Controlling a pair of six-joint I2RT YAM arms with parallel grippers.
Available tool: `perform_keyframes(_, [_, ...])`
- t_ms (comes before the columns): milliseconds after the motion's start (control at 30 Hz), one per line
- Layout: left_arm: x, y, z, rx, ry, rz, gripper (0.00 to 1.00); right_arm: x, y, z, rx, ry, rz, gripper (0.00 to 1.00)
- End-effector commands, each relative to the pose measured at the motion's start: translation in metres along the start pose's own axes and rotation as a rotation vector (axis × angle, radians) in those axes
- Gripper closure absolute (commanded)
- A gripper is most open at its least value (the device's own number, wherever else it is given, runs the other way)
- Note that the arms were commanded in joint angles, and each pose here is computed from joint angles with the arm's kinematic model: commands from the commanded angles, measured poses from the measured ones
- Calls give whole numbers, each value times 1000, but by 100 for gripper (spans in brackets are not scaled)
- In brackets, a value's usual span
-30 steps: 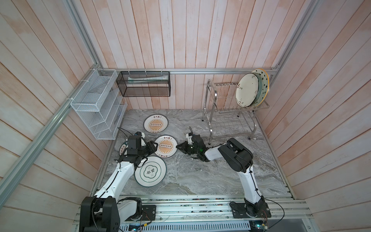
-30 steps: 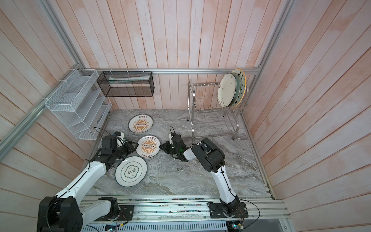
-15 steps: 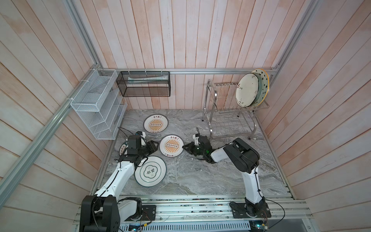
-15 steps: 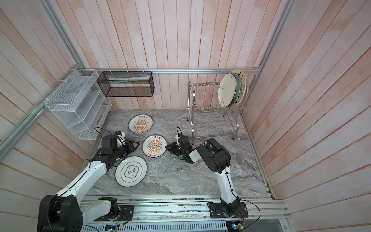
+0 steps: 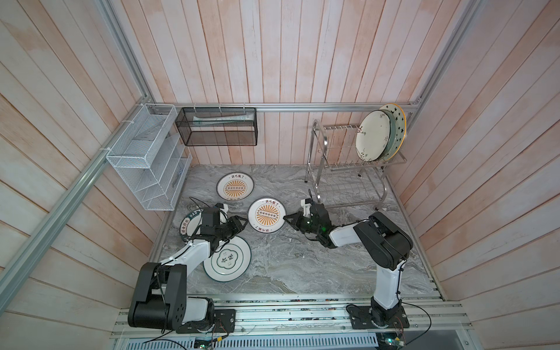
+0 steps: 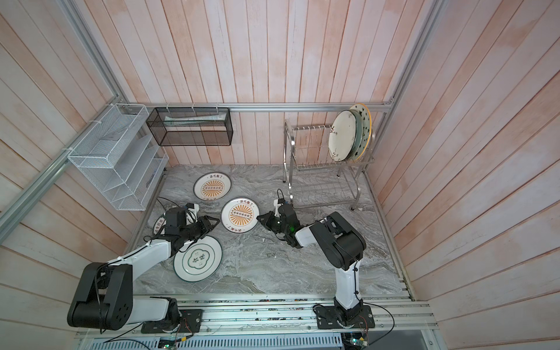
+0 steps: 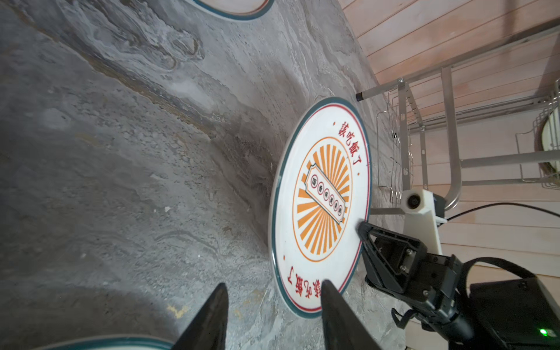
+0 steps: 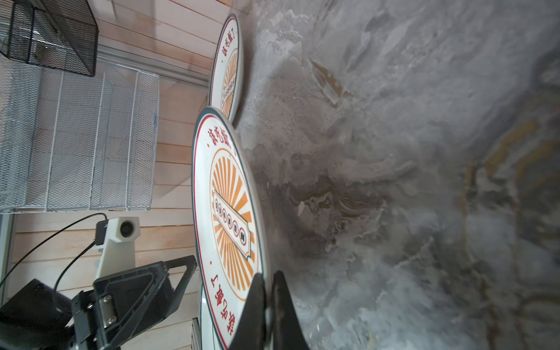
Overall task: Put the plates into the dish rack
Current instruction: 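Push the right gripper against the sunburst plate rim, tilting it up, then grasp the tilted sunburst plate rim with the right gripper while the left approaches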
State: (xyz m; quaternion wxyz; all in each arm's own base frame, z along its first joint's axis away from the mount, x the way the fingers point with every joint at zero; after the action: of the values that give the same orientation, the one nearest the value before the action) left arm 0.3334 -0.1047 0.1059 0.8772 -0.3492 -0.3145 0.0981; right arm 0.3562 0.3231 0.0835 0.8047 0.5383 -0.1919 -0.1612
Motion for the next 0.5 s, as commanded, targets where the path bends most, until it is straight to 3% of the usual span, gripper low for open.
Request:
perform_keyframes(0, [6, -11, -8, -47, -11, -26, 49, 4, 19, 6, 60, -18, 39, 100])
perform_keyframes(467, [2, -20, -31, -95, 51, -31, 54, -7, 30, 13, 114, 38, 12, 100])
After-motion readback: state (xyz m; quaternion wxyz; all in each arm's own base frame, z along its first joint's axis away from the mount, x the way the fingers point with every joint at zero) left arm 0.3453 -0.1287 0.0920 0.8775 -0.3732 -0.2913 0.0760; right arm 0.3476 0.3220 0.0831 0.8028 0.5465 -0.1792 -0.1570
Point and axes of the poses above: each gripper's point midway between its finger pads, its own z axis back along the fingers, its own y axis along the line the jaws close on, x = y × z, the point moved 2 cm from there along z, back along the fingers, and after that the axes turned 8 degrees about -z, right-handed, at the moved point
